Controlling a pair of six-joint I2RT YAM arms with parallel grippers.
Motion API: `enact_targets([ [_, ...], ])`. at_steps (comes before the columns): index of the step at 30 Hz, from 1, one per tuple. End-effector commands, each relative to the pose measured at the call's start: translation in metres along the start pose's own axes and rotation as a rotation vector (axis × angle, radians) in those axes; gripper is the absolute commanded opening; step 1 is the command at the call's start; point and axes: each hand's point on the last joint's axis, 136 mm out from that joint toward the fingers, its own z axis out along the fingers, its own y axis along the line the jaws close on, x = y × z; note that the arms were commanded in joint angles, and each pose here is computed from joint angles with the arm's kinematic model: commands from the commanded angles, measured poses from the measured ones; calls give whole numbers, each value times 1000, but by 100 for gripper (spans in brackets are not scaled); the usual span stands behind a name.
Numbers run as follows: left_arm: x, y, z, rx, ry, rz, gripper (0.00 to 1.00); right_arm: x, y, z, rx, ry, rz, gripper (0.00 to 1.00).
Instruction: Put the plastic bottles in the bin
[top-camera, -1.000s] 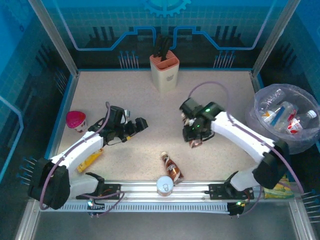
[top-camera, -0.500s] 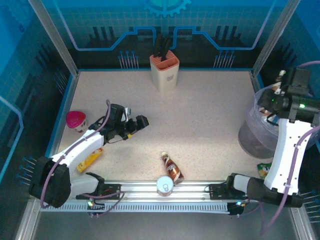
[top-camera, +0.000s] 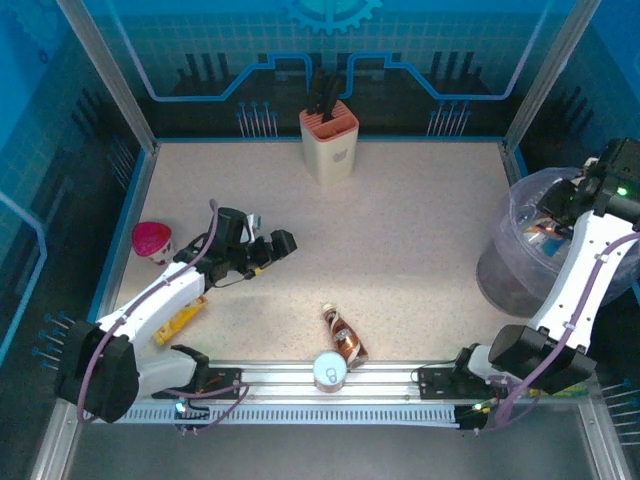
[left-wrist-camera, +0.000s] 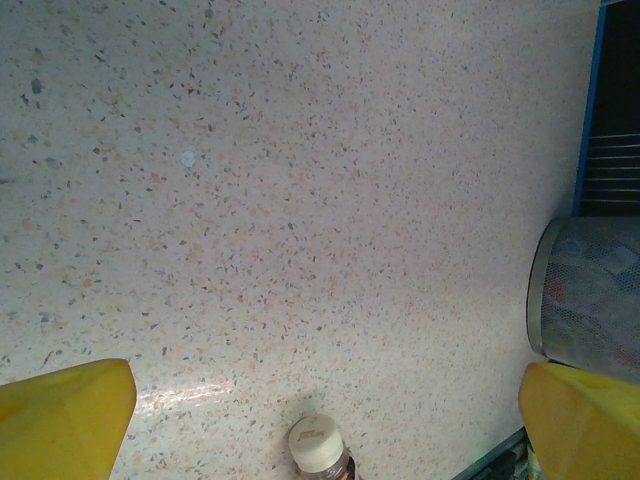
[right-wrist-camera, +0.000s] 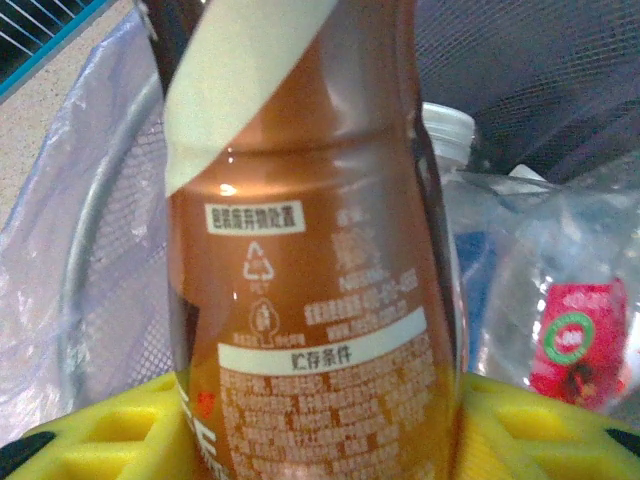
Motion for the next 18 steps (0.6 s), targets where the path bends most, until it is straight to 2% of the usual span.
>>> enact_targets([
  [1, -3, -2, -3, 3, 2, 3, 99, 8, -8, 20, 29, 41, 2, 55],
  [6, -4, -3, -2, 4, 2, 2, 99, 29, 5, 28, 23, 87, -27, 61],
  [10, -4, -5, -4, 5, 1, 4, 99, 37, 8, 27, 23, 97, -32, 78],
  [14, -4, -3, -4, -5, 0, 12, 99, 26, 12, 9, 8, 64, -52, 88],
  [18, -5, -5, -3, 3, 2, 7, 99, 12, 28, -19, -27, 18, -113, 93],
])
